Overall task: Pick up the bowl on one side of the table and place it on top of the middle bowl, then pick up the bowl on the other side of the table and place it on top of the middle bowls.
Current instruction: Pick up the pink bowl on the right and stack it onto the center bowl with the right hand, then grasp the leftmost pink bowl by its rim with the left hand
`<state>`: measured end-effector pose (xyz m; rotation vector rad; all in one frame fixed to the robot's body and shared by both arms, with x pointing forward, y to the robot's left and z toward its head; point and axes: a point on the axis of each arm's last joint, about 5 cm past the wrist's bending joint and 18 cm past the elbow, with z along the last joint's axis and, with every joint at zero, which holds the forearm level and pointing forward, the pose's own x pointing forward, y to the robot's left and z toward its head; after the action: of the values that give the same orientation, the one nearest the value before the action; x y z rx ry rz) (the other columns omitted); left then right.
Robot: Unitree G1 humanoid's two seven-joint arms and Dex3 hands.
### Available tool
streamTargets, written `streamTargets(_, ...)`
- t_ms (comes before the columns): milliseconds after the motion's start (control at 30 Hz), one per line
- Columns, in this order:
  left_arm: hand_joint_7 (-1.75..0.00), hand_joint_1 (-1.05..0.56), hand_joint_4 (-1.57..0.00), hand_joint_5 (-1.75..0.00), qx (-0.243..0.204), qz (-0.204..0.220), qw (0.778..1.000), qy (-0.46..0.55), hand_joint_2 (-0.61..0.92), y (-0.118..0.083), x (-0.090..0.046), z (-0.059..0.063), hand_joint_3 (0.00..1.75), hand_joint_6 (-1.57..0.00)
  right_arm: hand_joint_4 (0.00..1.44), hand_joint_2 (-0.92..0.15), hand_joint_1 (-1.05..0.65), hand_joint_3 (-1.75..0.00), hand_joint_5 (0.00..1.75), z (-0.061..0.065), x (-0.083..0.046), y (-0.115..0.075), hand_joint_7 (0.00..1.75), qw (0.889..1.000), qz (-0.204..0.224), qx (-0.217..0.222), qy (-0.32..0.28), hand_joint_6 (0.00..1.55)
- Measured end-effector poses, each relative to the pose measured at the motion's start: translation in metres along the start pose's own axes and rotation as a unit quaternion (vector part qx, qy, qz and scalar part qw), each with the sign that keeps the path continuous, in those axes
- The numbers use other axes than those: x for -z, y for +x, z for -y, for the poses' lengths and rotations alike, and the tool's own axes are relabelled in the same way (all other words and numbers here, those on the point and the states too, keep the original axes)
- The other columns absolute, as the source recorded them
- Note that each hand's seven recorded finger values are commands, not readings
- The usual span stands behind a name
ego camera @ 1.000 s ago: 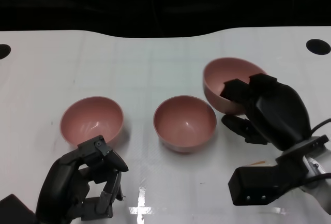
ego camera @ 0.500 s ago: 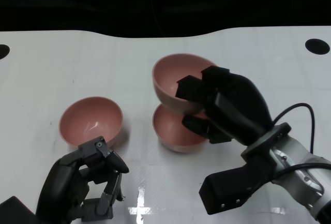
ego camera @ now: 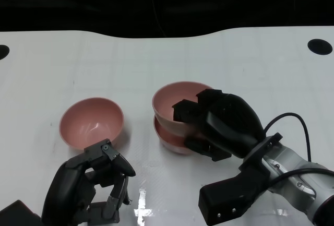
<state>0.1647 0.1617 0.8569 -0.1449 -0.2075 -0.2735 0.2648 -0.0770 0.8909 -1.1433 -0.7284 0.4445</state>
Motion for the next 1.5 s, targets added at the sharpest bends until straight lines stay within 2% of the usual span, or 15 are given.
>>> streamTargets(33, -1.42, -0.21, -0.86, -1.65, 0.0, 0.0, 1.0, 0.0, 0.42, 0.0, 0.0, 0.0, 1.24, -0.82, 0.94, -0.4, -0.15, -1.05, 1.75, -0.002, 0.001, -0.001, 1.63, 1.0, -0.001, -0.007, -0.006, 0.76)
streamTargets(100, -1.42, -0.21, -0.87, -1.64, 0.0, 0.0, 1.0, -0.001, 0.42, 0.0, -0.001, 0.0, 1.25, -0.82, 0.89, -0.53, -0.19, -0.82, 1.69, -0.006, 0.001, -0.003, 1.44, 1.0, 0.0, -0.019, -0.017, 0.76)
streamTargets(133, -1.42, -0.21, -0.87, -1.64, 0.0, -0.001, 1.0, -0.001, 0.42, 0.0, -0.001, 0.0, 1.24, -0.82, 0.87, -0.62, -0.22, -0.66, 1.53, -0.008, 0.002, -0.004, 1.16, 1.0, -0.001, -0.024, -0.018, 0.81)
streamTargets(167, -1.42, -0.22, -0.87, -1.64, 0.0, -0.003, 1.0, -0.002, 0.42, 0.0, -0.001, 0.001, 1.24, -0.82, 0.85, -0.75, -0.26, -0.46, 1.2, -0.008, 0.003, -0.004, 0.73, 0.999, -0.003, -0.031, -0.018, 0.85)
streamTargets(200, -1.42, -0.22, -0.87, -1.64, 0.0, -0.004, 1.0, -0.003, 0.42, 0.0, 0.0, 0.001, 1.24, -0.82, 0.86, -0.8, -0.27, -0.38, 1.1, -0.007, 0.003, -0.004, 0.56, 0.999, -0.003, -0.041, -0.017, 0.89)
streamTargets(233, -1.42, -0.22, -0.87, -1.64, 0.0, -0.005, 1.0, -0.004, 0.42, 0.0, 0.0, 0.001, 1.24, -0.82, 0.76, -0.87, -0.37, -0.32, 0.77, -0.007, 0.003, -0.003, 0.28, 0.998, -0.003, -0.054, -0.017, 0.83)
streamTargets(267, -1.42, -0.22, -0.87, -1.64, -0.001, -0.005, 1.0, -0.005, 0.42, 0.0, 0.0, 0.002, 1.24, -0.82, 0.76, -0.9, -0.41, -0.31, 0.6, -0.006, 0.004, -0.002, 0.17, 0.998, -0.002, -0.068, -0.019, 0.81)
streamTargets(300, -1.41, -0.21, -0.87, -1.63, -0.001, -0.005, 1.0, -0.007, 0.42, 0.0, 0.0, 0.002, 1.24, -0.82, 0.6, -0.91, -0.56, -0.39, 0.39, -0.004, 0.004, -0.001, 0.07, 0.996, -0.001, -0.082, -0.022, 0.66)
streamTargets(367, -1.4, -0.21, -0.87, -1.63, -0.001, -0.004, 1.0, -0.01, 0.41, 0.001, 0.0, 0.003, 1.24, -0.82, 0.43, -0.92, -0.73, -0.48, 0.22, 0.0, 0.005, 0.001, 0.01, 0.993, -0.004, -0.115, -0.034, 0.49)
streamTargets(500, -1.38, -0.23, -0.86, -1.64, -0.002, -0.004, 1.0, -0.012, 0.42, 0.001, 0.0, 0.004, 1.23, -0.82, 0.25, -0.92, -0.88, -0.55, 0.12, 0.005, 0.006, 0.001, 0.0, 0.986, -0.015, -0.161, -0.032, 0.27)
streamTargets(833, -1.41, -0.23, -0.85, -1.67, -0.001, -0.005, 1.0, -0.008, 0.44, 0.001, 0.0, 0.003, 1.23, -0.8, 0.15, -0.92, -0.97, -0.55, 0.08, 0.028, 0.001, -0.007, 0.0, 0.987, -0.034, -0.157, -0.002, 0.13)
streamTargets(1000, -1.43, -0.23, -0.86, -1.7, -0.001, -0.003, 1.0, -0.004, 0.43, 0.004, 0.0, 0.001, 1.24, -0.82, 0.18, -0.92, -0.94, -0.53, 0.11, 0.047, 0.001, -0.014, 0.02, 0.994, -0.04, -0.098, 0.016, 0.15)
streamTargets(1100, -1.44, -0.25, -0.86, -1.72, -0.009, -0.001, 1.0, 0.001, 0.42, 0.007, 0.001, -0.001, 1.24, -0.82, 0.23, -0.92, -0.82, -0.54, 0.16, 0.052, 0.002, -0.023, 0.04, 0.997, -0.046, -0.055, 0.033, 0.21)
streamTargets(1233, -1.46, -0.26, -0.85, -1.74, -0.015, 0.006, 1.0, 0.007, 0.42, 0.008, 0.001, -0.003, 1.25, -0.81, 0.06, -0.92, -0.66, -0.45, 0.73, 0.05, 0.005, -0.043, 0.06, 0.997, -0.05, 0.002, 0.053, 0.25)
streamTargets(1500, -1.45, -0.23, -0.84, -1.72, -0.019, 0.007, 1.0, 0.002, 0.44, 0.006, 0.002, -0.003, 1.23, -0.8, 0.19, -0.92, -0.47, -0.28, 0.95, 0.038, 0.007, -0.076, 0.16, 0.986, -0.039, 0.078, 0.141, 0.45)
